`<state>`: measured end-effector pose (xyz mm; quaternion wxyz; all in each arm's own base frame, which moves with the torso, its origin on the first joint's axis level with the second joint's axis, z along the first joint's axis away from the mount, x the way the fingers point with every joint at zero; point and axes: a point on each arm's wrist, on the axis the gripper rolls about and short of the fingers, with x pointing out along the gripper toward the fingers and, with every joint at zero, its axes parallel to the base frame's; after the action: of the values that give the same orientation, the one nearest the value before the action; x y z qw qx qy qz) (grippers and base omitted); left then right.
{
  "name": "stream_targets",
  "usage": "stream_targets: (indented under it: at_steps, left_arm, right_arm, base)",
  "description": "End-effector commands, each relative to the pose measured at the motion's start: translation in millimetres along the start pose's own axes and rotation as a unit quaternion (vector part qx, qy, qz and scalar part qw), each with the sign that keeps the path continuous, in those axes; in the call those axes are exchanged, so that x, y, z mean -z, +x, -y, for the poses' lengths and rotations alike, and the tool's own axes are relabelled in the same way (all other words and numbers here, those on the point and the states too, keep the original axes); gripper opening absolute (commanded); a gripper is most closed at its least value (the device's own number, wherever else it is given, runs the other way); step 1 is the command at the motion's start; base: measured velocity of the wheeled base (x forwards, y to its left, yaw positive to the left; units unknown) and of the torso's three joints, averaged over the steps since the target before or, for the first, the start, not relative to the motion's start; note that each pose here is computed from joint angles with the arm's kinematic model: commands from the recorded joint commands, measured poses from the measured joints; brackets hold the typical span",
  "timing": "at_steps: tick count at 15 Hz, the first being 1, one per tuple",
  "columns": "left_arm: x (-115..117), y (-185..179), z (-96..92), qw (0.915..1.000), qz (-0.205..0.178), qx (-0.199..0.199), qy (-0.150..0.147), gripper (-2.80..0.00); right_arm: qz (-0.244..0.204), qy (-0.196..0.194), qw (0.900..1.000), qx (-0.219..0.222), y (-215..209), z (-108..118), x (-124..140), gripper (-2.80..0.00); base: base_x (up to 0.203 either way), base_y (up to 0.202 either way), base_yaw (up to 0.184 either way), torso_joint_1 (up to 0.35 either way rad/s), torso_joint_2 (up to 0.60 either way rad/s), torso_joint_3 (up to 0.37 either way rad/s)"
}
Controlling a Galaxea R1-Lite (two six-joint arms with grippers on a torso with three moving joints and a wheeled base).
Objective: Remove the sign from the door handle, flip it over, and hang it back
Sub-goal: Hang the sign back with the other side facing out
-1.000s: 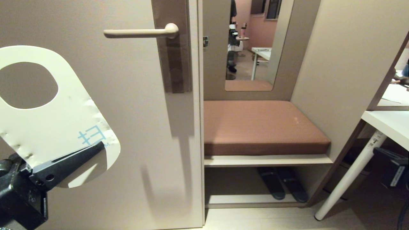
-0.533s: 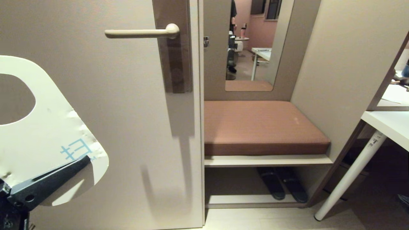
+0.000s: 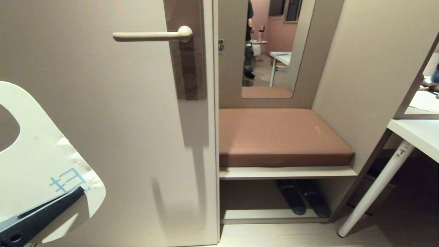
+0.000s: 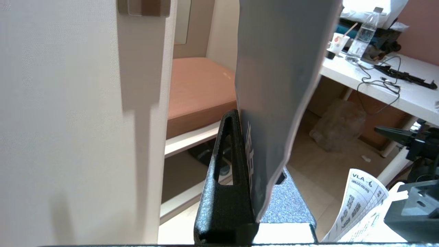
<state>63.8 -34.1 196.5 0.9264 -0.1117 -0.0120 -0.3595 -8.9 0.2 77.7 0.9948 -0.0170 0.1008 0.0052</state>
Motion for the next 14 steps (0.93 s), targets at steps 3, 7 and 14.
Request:
stream_targets:
  at_steps: [3, 7, 14]
  left_arm:
    - [1, -1, -2.1, 0.9988, 0.005, -0.048, 0.008, -2.8]
    - [2, -1, -5.6, 0.9926, 0.001, -0.118, 0.032, -2.8]
    - [-31, 20, -18.6, 0.9807, 0.023, -0.187, 0.051, -2.8]
  right_arm:
    - [0.087, 0.001, 0.996, -0.002, -12, 0, 5, -2.8]
    - [0.1, 0.002, 0.995, -0.001, -13, 0, 5, -2.8]
    - [0.101, 0.002, 0.995, -0.001, -13, 0, 5, -2.8]
  base:
    - [0.0, 0.0, 0.0, 0.0, 0.0, 0.0]
    - [0.0, 0.0, 0.0, 0.0, 0.0, 0.0]
    - [0.0, 0.0, 0.0, 0.0, 0.0, 0.0]
